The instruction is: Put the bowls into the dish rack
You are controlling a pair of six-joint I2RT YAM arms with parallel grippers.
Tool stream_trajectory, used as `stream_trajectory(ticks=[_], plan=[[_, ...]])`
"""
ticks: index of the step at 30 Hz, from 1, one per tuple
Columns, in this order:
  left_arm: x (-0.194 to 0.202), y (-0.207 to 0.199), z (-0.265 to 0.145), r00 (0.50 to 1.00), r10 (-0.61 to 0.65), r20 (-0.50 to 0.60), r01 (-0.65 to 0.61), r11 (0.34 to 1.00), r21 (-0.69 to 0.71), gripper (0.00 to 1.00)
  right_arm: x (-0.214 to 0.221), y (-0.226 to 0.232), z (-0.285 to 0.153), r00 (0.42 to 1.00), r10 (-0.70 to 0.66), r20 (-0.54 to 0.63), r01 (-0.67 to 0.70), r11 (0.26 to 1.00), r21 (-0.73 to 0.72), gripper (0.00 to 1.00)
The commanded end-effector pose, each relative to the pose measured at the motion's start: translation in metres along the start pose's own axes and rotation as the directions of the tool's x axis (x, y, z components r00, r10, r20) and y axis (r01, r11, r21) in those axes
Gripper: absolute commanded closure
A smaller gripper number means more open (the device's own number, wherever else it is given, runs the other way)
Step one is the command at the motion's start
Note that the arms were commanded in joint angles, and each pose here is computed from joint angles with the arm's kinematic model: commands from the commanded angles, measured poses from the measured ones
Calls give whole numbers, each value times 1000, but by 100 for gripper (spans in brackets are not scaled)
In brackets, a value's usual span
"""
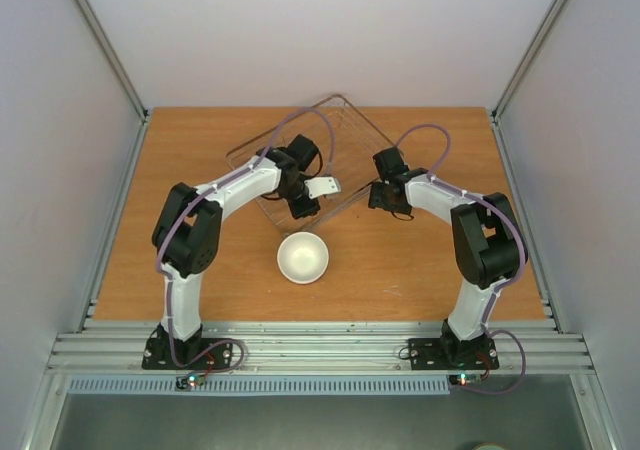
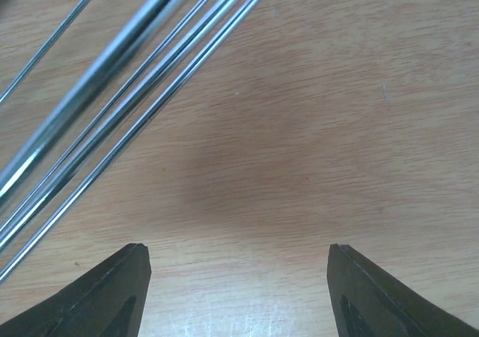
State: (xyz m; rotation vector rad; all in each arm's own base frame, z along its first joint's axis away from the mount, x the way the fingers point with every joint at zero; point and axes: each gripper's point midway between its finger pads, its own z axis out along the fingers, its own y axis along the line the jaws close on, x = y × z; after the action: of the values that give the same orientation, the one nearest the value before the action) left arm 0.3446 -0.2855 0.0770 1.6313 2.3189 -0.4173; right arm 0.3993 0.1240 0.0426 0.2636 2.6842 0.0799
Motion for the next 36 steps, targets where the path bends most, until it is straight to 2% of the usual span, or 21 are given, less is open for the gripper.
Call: stream_trajectory(ticks=[1,7,17,25,36], plan=[[2,-55,11,998,45,-33,-40,989,141,100,-1,-3,0,1000,-3,15,3,1000,9,33],[-2,-75,16,995,86,-43,-78,985,154,100,-6,1,3,1000,-11,16,11,1000,2,33],[1,-83,24,995,85,-51,-75,982,174,100,-31,13,0,997,-62,51,62,998,-9,33],[0,-77,27,996,79,-52,-71,987,143,100,-55,27,4,994,-82,69,84,996,-20,33],[-8,-60,30,998,56,-34,-54,997,61,100,-66,49,31,993,-105,49,108,991,-72,33]])
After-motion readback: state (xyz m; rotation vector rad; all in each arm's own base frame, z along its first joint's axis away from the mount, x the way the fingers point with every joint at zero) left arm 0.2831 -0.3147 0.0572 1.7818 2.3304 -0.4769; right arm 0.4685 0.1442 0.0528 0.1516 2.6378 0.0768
